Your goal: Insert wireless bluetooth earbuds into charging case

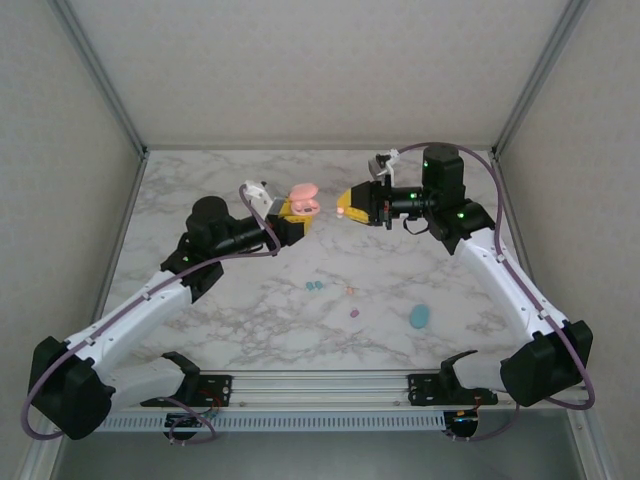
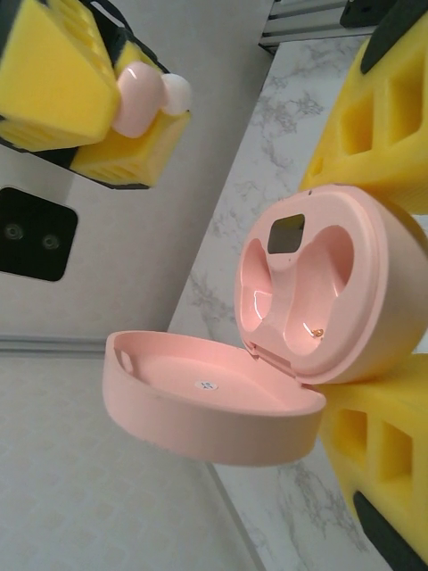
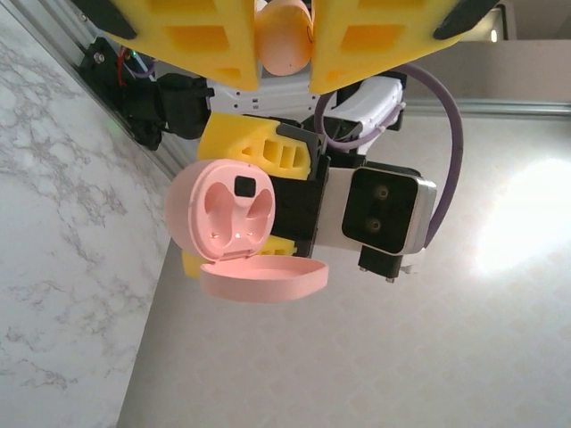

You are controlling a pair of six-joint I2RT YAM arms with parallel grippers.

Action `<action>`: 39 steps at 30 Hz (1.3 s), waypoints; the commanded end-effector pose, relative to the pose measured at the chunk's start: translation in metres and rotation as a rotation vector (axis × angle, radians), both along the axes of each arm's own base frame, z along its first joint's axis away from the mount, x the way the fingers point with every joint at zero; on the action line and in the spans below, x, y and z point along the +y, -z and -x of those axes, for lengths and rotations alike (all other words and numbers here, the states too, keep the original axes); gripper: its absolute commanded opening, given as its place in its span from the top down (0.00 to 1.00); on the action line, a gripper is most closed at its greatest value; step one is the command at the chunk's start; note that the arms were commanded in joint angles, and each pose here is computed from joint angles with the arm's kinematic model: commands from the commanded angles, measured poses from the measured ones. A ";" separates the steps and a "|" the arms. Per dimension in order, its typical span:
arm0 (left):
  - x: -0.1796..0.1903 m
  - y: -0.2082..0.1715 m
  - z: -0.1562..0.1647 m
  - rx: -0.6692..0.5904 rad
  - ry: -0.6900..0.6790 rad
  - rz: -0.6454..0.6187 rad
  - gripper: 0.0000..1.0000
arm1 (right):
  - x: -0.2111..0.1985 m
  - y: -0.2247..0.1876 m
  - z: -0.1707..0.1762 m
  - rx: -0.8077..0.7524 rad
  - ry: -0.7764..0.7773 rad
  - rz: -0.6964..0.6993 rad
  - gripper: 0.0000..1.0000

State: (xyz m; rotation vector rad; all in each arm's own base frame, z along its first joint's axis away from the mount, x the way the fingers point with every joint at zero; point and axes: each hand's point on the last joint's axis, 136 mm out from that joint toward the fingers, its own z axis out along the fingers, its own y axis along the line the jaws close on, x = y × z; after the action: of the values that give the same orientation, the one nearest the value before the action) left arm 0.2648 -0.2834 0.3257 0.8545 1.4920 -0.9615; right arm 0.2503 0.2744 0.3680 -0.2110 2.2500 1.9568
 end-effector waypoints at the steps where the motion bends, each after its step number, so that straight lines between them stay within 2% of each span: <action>1: -0.006 -0.021 0.007 -0.057 0.049 0.018 0.69 | 0.002 -0.024 0.008 -0.049 -0.021 -0.043 0.80; 8: -0.013 -0.024 0.017 -0.071 0.105 0.017 0.69 | 0.010 -0.021 0.018 -0.180 -0.038 0.039 0.80; 12: -0.017 -0.026 0.024 -0.070 0.146 0.007 0.69 | 0.011 -0.021 0.011 -0.209 -0.010 0.050 0.80; 39: -0.027 -0.032 0.031 -0.063 0.190 0.012 0.68 | 0.022 -0.016 -0.002 -0.254 0.032 0.086 0.79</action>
State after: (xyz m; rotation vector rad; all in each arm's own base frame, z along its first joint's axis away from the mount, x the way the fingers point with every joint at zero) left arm 0.2410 -0.3058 0.3410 0.9934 1.4263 -1.0535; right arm 0.2491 0.2934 0.3729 -0.3802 2.2037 1.7287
